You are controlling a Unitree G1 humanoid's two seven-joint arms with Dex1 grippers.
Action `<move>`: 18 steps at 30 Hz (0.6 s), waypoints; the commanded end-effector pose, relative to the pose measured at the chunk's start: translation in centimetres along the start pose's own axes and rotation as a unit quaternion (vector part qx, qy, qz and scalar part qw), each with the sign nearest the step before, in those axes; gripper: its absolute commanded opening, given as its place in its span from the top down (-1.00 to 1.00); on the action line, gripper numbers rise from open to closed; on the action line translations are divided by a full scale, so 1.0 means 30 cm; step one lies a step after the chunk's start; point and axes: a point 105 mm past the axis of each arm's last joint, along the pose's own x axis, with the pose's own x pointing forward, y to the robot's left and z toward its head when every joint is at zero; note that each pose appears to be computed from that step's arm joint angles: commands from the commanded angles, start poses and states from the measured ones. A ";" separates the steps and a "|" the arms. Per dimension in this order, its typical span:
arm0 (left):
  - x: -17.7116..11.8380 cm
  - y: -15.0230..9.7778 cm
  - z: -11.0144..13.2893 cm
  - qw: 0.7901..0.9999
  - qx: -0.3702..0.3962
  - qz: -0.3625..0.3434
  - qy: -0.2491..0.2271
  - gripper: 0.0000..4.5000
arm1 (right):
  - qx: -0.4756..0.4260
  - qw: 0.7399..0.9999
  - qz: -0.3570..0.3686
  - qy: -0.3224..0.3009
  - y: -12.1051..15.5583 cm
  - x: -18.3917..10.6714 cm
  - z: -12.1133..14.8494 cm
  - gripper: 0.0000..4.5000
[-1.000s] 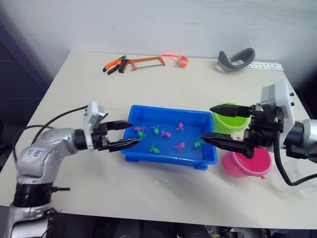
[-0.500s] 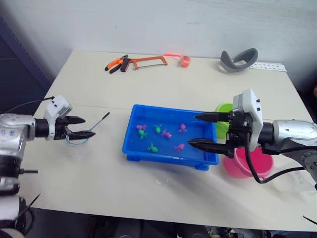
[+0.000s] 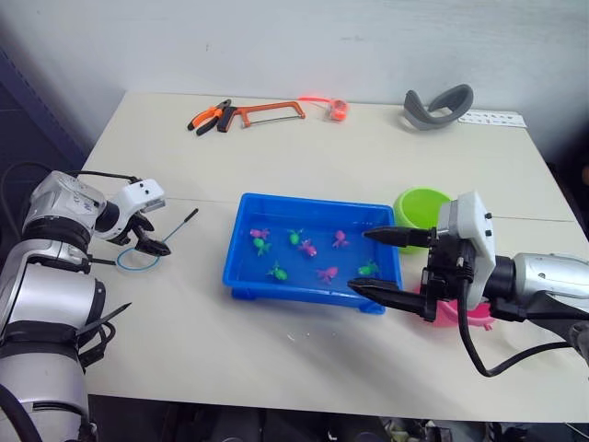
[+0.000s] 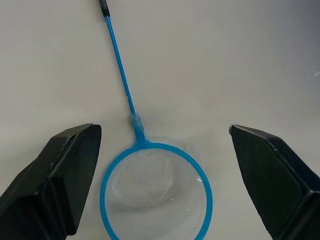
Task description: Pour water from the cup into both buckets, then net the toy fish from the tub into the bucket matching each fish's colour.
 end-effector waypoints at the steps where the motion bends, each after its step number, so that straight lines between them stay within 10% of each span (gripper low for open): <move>1: -0.012 0.024 -0.030 0.999 0.004 0.026 0.026 -1.00 | -0.013 1.000 0.000 -0.014 0.023 -0.007 0.030 -0.98; 18: 0.033 0.026 0.039 0.996 -0.069 0.055 -0.024 -1.00 | -0.020 1.000 -0.006 -0.017 0.036 -0.010 0.048 -0.98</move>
